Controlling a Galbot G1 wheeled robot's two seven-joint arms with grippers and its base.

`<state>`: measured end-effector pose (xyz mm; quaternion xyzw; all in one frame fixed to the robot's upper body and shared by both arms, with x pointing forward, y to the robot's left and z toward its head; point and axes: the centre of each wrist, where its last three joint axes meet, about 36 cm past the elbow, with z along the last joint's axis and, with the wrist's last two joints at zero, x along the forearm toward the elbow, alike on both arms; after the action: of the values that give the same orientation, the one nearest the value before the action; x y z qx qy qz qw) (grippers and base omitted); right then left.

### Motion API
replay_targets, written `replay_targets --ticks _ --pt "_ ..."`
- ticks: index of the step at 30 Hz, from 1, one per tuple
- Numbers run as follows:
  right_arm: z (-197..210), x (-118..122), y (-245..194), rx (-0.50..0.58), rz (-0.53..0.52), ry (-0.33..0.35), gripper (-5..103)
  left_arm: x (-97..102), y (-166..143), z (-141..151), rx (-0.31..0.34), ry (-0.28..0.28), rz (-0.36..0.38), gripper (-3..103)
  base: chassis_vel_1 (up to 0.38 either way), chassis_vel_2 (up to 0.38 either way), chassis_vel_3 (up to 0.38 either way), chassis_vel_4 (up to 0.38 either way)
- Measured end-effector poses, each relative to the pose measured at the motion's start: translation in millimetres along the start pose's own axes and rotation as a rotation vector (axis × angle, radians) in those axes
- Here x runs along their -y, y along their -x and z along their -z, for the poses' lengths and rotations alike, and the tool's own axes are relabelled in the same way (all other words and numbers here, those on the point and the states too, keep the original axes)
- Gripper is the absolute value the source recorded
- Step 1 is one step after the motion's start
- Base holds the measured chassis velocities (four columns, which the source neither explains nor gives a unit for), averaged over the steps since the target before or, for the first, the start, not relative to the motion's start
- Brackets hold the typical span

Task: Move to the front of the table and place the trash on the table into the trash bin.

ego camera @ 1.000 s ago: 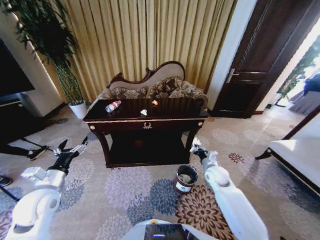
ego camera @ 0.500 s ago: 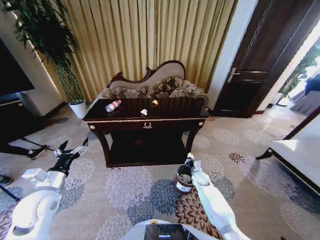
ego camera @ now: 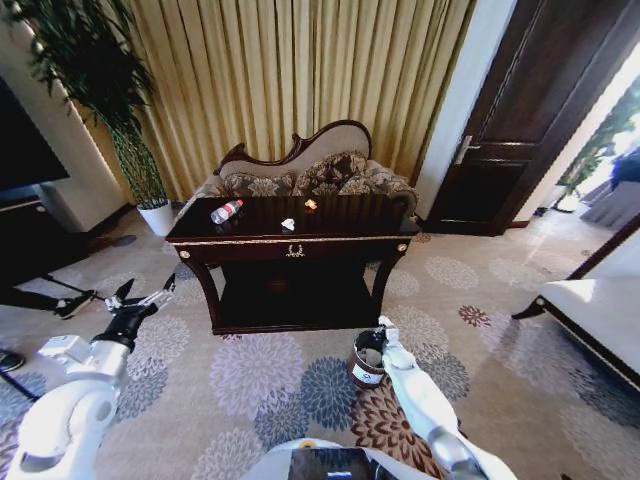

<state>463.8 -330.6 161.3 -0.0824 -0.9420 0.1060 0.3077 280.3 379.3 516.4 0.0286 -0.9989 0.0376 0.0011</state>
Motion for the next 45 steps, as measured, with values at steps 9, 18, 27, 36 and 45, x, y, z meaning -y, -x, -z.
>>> replay_targets --ticks 9,18,27,36,45 --pt "-11.6 17.0 5.1 -0.002 -0.025 -0.043 0 -0.2 1.9 -0.4 0.0 0.0 -0.004 100 0.0 0.0 0.0 0.0" --pt "-6.7 -3.9 -1.6 0.026 0.004 -0.039 18 -0.2 2.9 0.8 0.001 0.006 -0.01 100 0.0 0.0 0.0 0.0" --pt "-5.1 -7.4 -2.2 0.038 0.007 -0.032 50 0.0 4.7 4.9 0.012 0.011 -0.017 100 0.0 0.0 0.0 0.0" --pt "37.9 1.2 -19.5 0.177 0.014 0.117 83 1.8 5.6 5.1 0.016 0.001 -0.015 100 0.0 0.0 0.0 0.0" --pt "148.0 14.6 -105.7 0.449 0.117 0.266 99 2.2 5.5 8.0 0.022 0.003 -0.011 100 0.0 0.0 0.0 0.0"
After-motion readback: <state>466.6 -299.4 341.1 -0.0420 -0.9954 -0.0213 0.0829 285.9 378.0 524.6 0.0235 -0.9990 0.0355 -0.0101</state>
